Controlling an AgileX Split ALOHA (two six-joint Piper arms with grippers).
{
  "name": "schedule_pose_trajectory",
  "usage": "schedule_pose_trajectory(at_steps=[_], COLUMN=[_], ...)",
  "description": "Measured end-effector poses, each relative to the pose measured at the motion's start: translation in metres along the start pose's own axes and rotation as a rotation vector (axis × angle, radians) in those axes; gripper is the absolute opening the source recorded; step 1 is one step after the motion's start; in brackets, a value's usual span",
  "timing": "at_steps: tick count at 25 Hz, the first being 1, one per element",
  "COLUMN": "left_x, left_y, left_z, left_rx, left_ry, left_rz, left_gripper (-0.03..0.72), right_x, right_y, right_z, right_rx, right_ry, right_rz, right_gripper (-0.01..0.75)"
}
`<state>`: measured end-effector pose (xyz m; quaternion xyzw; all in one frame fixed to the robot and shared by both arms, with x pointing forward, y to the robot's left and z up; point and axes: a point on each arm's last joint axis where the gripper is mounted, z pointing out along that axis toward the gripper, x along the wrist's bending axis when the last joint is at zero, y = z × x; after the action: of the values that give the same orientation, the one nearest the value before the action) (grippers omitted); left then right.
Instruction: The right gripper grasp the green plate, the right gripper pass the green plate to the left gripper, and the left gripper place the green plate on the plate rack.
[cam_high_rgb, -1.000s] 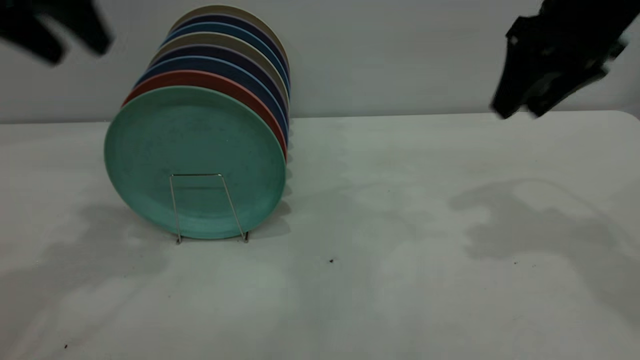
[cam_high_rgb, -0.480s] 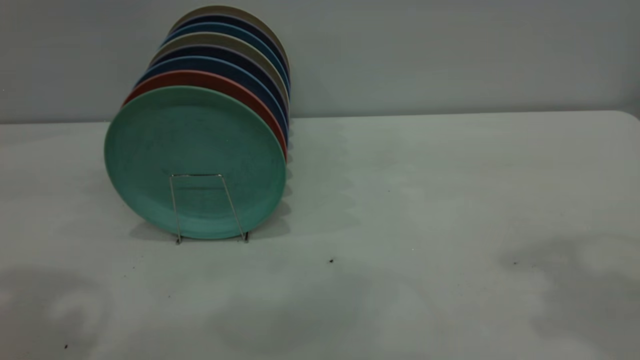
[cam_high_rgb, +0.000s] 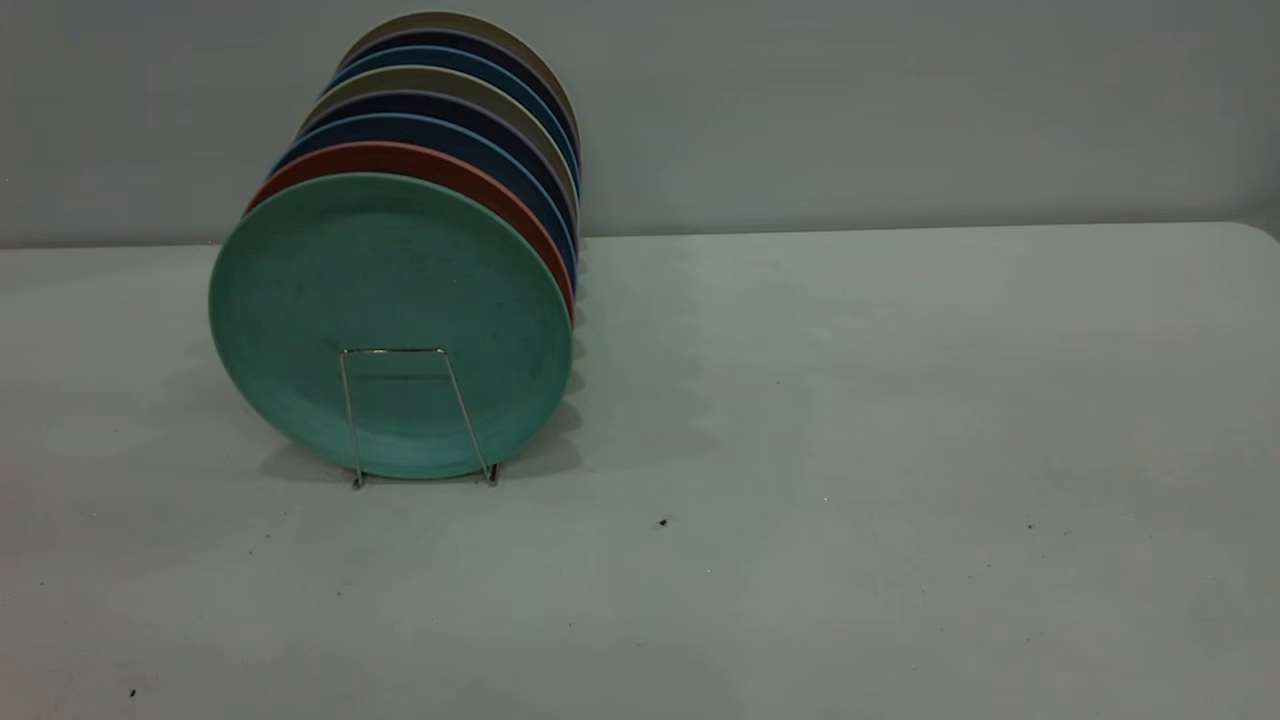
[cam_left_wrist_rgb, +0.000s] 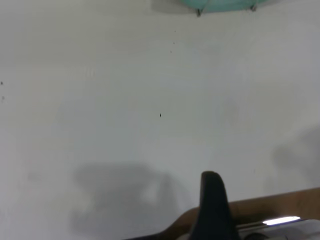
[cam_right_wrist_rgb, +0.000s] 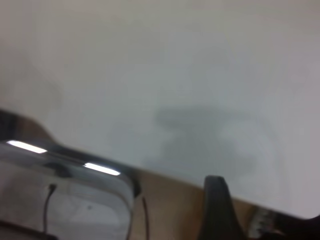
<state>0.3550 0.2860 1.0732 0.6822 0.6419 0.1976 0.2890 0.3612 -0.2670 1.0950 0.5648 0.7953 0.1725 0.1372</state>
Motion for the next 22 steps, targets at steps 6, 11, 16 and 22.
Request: schedule_pose_trajectory(at_steps=[6, 11, 16, 22], left_x=[-0.001, -0.003, -0.004, 0.002], left_y=[-0.046, -0.070, -0.090, -0.104], left_z=[-0.017, -0.033, -0.045, -0.056], left_rx=[-0.072, -0.155, -0.167, -0.235], left_ry=[-0.006, -0.011, -0.014, 0.061], left_rz=[0.014, 0.031, 0.047, 0.085], left_gripper=[0.566, 0.566, 0.566, 0.566], right_x=[0.008, 0.011, 0.014, 0.016], right_y=[-0.065, -0.100, -0.124, -0.144], right_z=[0.019, 0.015, 0.000, -0.009], right_rx=[-0.105, -0.252, -0.426, -0.561], right_ry=[0.014, -0.002, -0.019, -0.028], right_rz=[-0.013, -0.024, -0.031, -0.036], right_gripper=[0.514, 0.514, 0.513, 0.513])
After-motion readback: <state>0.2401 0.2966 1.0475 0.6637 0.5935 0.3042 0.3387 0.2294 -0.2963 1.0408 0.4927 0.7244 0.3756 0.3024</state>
